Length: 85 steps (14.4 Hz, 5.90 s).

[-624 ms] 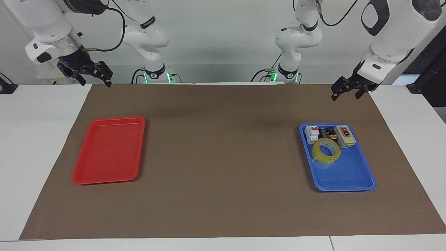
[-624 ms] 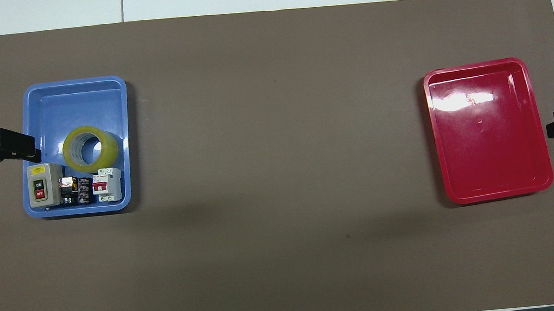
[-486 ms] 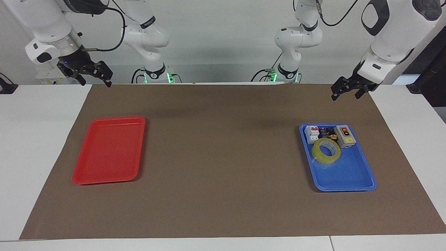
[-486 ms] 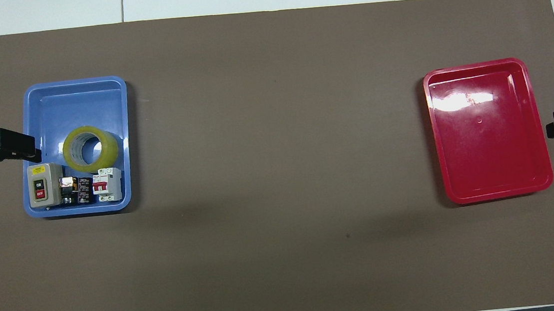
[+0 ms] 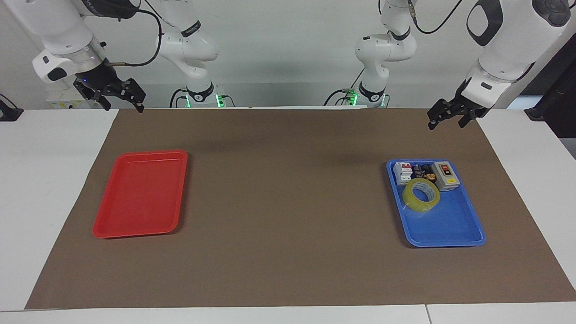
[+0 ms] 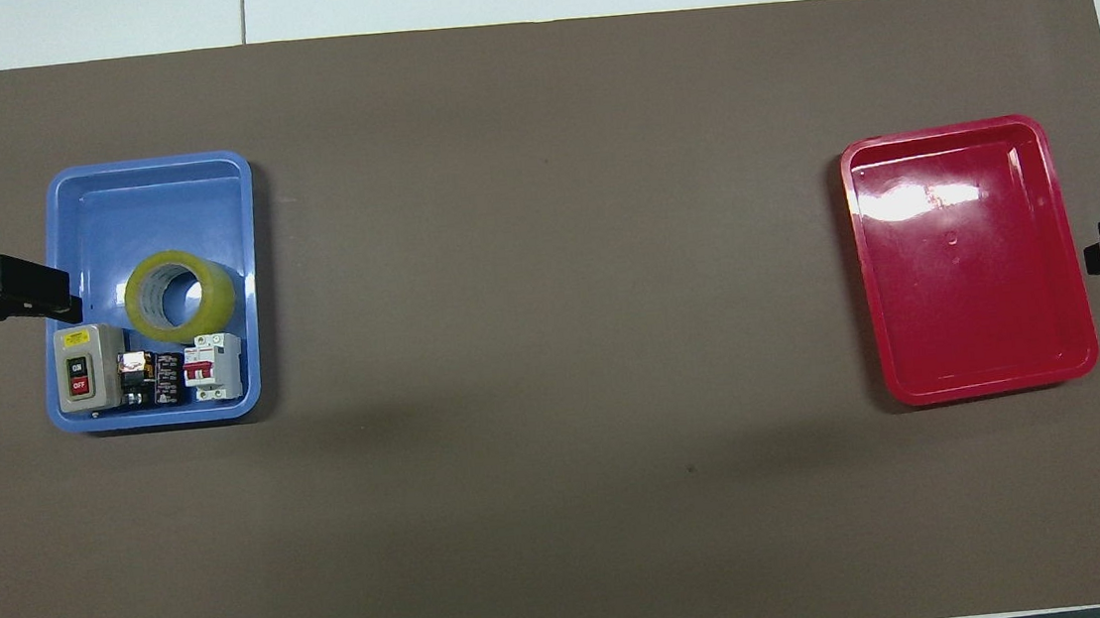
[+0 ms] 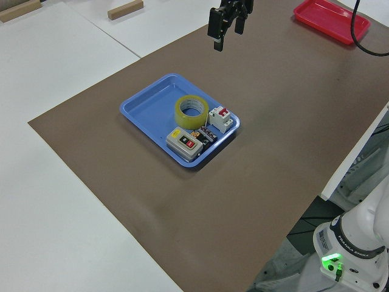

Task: Place and move tape with both arms

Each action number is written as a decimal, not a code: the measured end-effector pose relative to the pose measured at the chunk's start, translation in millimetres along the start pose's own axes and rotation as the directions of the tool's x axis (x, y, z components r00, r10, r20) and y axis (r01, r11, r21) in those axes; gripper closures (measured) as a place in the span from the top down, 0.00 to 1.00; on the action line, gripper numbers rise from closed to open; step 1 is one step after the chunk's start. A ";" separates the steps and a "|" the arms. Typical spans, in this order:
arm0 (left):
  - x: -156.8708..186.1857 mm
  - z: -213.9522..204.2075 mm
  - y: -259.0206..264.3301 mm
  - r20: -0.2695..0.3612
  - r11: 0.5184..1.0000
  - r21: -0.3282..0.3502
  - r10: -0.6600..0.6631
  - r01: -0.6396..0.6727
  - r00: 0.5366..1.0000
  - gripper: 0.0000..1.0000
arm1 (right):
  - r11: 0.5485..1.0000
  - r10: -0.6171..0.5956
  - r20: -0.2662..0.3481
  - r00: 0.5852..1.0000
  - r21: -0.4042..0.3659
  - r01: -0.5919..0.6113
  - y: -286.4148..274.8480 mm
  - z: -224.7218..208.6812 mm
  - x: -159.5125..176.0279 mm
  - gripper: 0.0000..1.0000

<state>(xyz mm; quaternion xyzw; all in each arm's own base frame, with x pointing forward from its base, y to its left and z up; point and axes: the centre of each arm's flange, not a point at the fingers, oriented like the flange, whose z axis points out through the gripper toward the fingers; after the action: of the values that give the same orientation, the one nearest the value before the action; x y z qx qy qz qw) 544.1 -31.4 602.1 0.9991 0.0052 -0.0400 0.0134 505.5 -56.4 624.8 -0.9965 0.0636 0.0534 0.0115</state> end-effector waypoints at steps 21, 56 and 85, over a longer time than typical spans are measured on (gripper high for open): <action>13.6 72.9 -23.4 -0.087 0.999 -0.001 0.033 -0.034 0.996 1.00 | 0.998 -0.060 -0.007 0.998 0.028 0.060 -33.9 2.3 0.2 1.00; 91.2 255.1 -75.5 -0.135 1.000 0.000 0.020 -0.020 0.991 0.22 | 0.984 -0.172 -0.105 0.979 0.032 0.177 -211.4 118.4 21.1 1.00; -64.4 162.8 416.1 0.032 0.769 -0.521 -0.417 0.371 0.908 0.22 | 0.999 -0.008 -0.119 0.993 0.050 0.014 -101.8 112.1 55.8 1.00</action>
<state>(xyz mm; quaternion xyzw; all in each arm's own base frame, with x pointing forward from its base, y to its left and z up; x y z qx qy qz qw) 471.8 -452.4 456.0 0.9356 0.2259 0.0039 0.2712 561.8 40.9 509.0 -0.9976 0.0600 -0.0078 0.0333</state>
